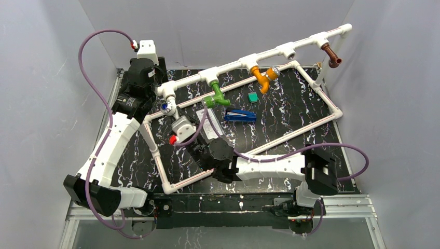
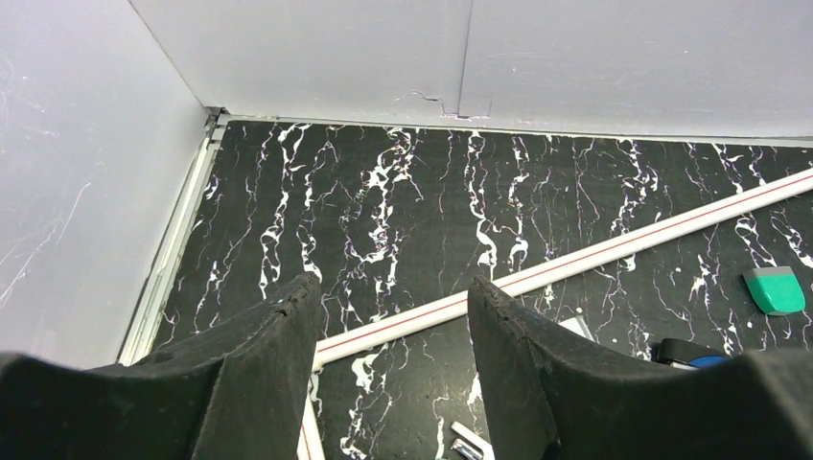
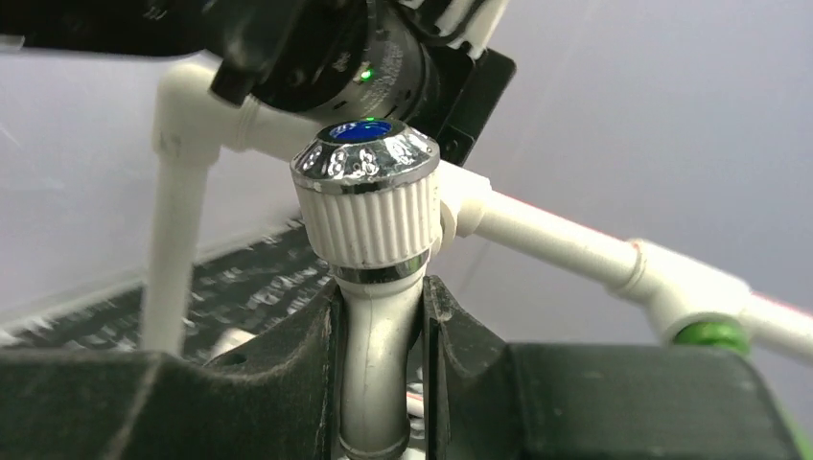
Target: Install the water faucets
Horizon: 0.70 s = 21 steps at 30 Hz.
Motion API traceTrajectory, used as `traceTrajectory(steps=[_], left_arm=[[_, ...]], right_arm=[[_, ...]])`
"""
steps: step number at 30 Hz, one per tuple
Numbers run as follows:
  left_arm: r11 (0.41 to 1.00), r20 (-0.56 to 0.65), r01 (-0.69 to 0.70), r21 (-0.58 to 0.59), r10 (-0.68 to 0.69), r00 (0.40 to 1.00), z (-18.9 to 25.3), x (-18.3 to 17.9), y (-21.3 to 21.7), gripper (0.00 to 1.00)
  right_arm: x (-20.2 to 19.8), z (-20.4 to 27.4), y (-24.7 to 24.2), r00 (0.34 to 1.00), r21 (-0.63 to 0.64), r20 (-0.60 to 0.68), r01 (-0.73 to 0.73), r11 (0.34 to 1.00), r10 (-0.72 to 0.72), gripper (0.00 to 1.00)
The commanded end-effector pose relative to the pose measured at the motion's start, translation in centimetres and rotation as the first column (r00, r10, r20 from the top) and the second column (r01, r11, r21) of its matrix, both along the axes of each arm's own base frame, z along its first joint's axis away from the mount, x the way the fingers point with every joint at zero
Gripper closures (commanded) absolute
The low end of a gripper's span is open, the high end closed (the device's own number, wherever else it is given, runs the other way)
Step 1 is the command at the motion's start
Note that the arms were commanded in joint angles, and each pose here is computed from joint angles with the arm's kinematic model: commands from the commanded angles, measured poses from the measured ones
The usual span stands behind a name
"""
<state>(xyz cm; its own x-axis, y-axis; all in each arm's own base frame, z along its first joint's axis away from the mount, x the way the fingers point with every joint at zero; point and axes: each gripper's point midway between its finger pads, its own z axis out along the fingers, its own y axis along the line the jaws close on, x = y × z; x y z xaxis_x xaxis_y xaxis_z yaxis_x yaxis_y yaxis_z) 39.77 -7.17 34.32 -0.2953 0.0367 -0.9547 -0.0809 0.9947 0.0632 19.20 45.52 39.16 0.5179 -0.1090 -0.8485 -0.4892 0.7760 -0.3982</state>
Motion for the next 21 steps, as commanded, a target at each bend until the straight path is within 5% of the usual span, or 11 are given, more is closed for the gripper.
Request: traceTrajectory(steps=[1,9,21], left_arm=[[0.988,-0.422,0.137,0.075,-0.093,0.902,-11.4,-5.0,-1.5,0.44],[0.988,-0.42,0.139,0.073,-0.096,0.902,-11.3,-5.0,-1.5,0.44],[0.987,-0.418,0.142,0.07,-0.1,0.903,-11.3,-5.1,-1.6,0.44]], right_arm=[[0.0,0.0,1.2,0.954,0.44,-0.222,-0.084,0.894,0.2,0.99],[0.8,0.3,0.6,0.828,0.784,-0.38,0.051,0.619,0.413,0.99],[0.1,1.1,1.1,0.645,0.942,-0.332,0.189,0.277,0.688,0.99]])
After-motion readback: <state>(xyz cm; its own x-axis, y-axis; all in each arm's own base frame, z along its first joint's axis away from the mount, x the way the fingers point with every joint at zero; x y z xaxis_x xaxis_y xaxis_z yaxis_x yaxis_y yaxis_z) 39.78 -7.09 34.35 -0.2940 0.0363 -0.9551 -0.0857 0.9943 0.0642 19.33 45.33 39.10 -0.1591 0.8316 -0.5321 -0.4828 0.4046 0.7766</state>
